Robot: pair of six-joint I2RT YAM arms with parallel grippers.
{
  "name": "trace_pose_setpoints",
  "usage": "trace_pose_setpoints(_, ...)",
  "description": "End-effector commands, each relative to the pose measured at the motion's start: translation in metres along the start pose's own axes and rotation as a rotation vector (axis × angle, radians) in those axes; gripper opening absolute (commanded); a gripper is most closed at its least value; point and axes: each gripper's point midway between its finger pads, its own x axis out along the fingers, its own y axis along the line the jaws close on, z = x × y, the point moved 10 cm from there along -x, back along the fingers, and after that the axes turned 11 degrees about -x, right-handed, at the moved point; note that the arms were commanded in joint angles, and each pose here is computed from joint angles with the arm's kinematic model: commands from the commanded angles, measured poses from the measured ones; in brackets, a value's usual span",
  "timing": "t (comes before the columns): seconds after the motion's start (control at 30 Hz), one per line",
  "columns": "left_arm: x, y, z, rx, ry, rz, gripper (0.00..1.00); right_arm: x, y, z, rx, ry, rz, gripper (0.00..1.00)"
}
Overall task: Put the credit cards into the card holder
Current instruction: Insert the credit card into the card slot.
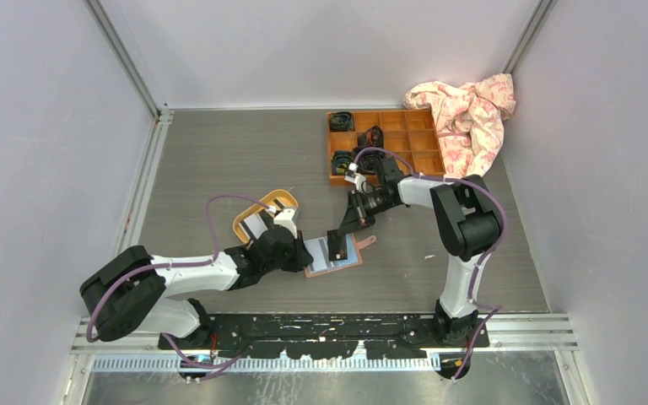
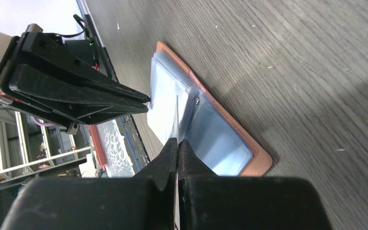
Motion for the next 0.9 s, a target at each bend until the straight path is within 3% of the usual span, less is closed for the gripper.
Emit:
trace_pose_setpoints(0.0,0.0,-0.005,0.004,0.016,-0.004,-0.006,0.11,0.005,0.001,0.001,-0.013,0.0,0.033,0.01)
trace_pose_setpoints(0.87,0.0,-0.007,0.005,0.024,-0.002,0.002,0.11,0.011,-0.004,-0.014,0.101,-0.046,-0.015,0.01)
